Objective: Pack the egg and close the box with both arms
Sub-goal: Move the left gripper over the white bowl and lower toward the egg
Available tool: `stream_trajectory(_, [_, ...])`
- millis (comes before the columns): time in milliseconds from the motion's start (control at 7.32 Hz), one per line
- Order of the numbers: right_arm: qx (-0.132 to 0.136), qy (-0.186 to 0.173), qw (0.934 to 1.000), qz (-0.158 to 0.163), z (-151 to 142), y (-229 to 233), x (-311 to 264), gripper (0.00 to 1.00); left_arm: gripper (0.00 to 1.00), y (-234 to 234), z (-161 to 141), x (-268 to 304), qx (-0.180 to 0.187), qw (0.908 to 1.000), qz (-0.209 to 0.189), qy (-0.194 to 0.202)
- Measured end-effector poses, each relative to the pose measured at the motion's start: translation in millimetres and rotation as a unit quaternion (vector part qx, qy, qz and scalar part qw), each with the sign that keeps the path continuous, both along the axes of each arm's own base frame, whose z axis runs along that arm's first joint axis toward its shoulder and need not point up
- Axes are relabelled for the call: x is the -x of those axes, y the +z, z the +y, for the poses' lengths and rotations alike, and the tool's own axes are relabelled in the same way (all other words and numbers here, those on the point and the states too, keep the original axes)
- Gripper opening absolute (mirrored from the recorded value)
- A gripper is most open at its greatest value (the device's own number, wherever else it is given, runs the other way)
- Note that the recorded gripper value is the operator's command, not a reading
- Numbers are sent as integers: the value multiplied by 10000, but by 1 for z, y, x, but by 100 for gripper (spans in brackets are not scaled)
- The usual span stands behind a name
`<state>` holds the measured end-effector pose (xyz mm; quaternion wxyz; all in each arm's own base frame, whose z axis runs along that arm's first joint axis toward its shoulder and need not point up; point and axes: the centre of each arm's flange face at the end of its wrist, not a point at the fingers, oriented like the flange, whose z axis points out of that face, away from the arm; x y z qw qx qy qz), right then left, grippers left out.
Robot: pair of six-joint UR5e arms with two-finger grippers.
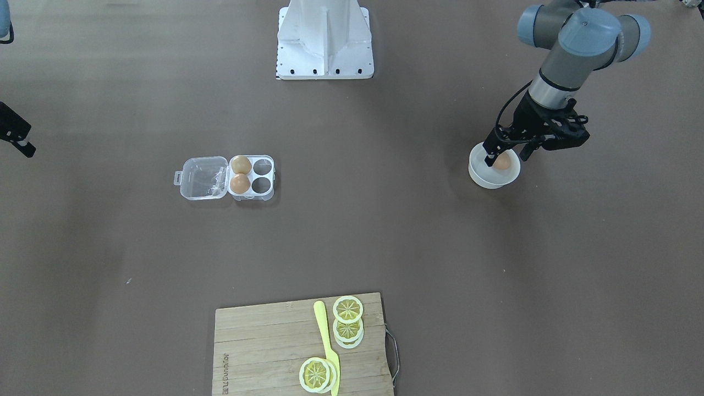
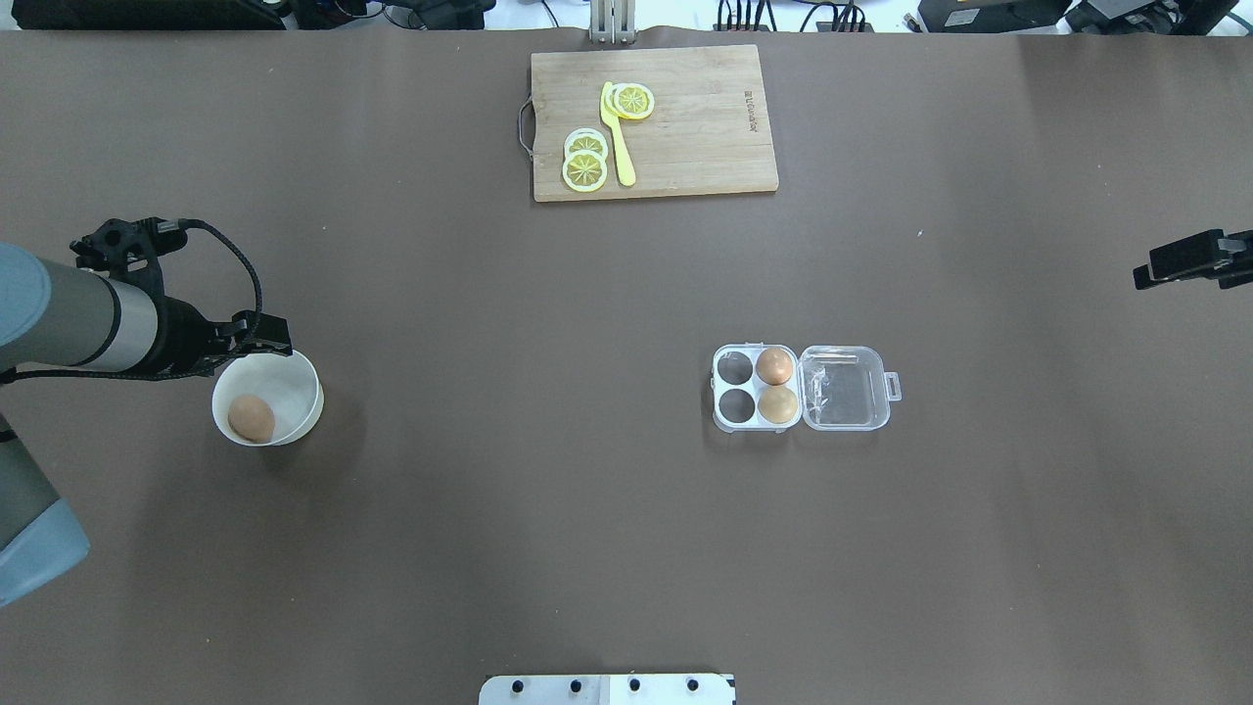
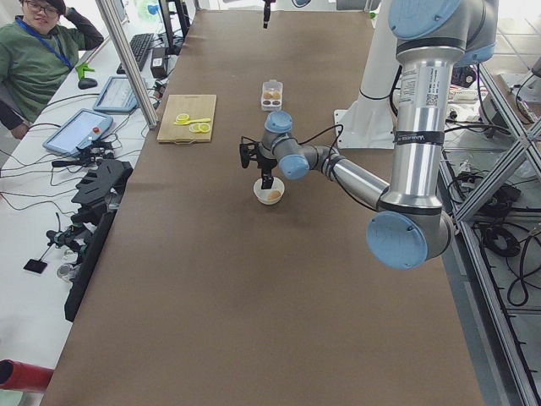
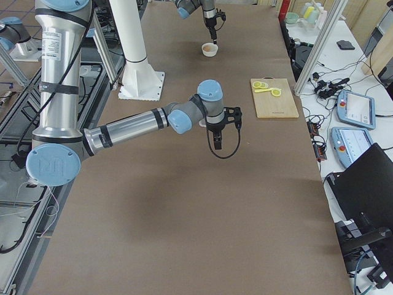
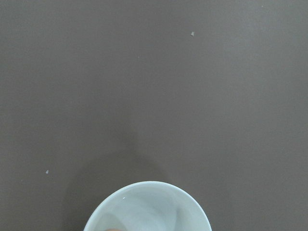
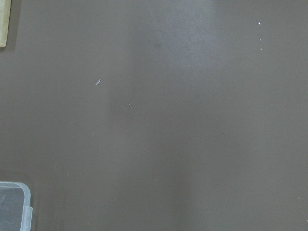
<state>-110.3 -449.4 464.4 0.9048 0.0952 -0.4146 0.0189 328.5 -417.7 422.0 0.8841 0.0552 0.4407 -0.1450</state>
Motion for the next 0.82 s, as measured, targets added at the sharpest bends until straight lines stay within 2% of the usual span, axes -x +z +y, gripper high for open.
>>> stream_trajectory(137, [5,0,10000,2,0,1,0,100,95,2,2,-6,20,10000,-20,5])
stream_trajectory(410, [12,3,10000,7,1,1,0,100,76,7,7,-14,32,10000,-85,22])
stream_trajectory(547, [15,2,10000,11,1,2,0,100,70,9,10,-20,20,9999,-132,26])
stream_trajectory(820, [17,6,10000,21,1,3,-1,100,70,13,18,-28,34,9998,-171,57])
